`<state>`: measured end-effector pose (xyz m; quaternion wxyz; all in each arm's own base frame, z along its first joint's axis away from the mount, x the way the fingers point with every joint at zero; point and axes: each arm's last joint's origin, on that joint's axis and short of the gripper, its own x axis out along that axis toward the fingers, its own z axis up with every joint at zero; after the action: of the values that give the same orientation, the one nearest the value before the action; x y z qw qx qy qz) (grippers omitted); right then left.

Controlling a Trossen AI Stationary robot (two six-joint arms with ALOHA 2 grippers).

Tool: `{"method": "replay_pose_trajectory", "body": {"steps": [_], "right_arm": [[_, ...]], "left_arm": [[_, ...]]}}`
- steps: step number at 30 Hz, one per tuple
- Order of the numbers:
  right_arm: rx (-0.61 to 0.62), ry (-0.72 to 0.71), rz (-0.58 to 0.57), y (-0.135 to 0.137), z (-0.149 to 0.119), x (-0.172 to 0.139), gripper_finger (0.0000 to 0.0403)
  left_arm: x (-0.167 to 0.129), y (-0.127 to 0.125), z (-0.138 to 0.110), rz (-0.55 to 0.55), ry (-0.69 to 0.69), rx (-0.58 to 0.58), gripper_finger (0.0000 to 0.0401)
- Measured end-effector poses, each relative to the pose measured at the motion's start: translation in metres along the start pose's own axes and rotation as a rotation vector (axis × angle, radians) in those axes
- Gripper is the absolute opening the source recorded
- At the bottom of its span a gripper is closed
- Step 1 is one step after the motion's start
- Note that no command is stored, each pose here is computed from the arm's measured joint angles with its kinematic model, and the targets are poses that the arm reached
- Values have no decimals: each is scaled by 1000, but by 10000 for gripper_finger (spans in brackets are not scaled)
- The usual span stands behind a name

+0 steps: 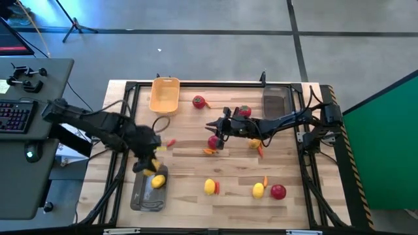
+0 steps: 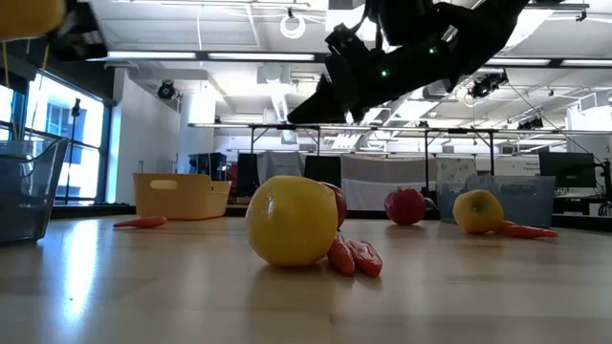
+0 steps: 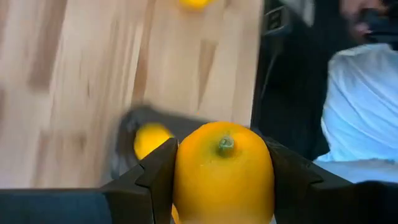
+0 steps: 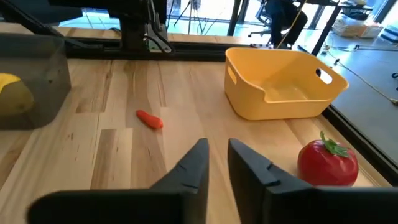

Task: Sort produce into baskets
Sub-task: Put the lemon into the bottom gray bin

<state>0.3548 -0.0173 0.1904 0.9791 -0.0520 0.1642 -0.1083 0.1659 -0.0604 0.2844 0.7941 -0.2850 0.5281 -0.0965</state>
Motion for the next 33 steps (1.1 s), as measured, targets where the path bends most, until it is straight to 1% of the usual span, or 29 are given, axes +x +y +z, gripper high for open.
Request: {"method": "replay_pose_trajectory", "body": {"steps": [4, 6, 10, 17, 22, 28, 31, 33], "right_arm": [[-3, 13, 8, 0, -1, 0, 15], [-3, 14, 10, 0, -1, 0, 7], [-9, 13, 9, 0, -1, 0, 1], [-10, 13, 8, 0, -1, 0, 0], [-16, 12, 8, 0, -1, 0, 0], [-35, 12, 7, 0, -1, 0, 0], [-37, 12, 7, 0, -1, 0, 0], [-37, 12, 7, 0, -1, 0, 0]], "left_arm": [[14, -4, -12, 84, 112, -165, 169], [20, -5, -16, 128, 153, -217, 169], [34, -8, -16, 176, 194, -288, 169], [56, -5, -12, 264, 243, -306, 168], [71, -2, -10, 332, 284, -367, 168], [88, 3, -10, 410, 347, -397, 168], [96, 7, -10, 444, 383, -383, 168], [100, 8, -10, 449, 402, -365, 177]]}}
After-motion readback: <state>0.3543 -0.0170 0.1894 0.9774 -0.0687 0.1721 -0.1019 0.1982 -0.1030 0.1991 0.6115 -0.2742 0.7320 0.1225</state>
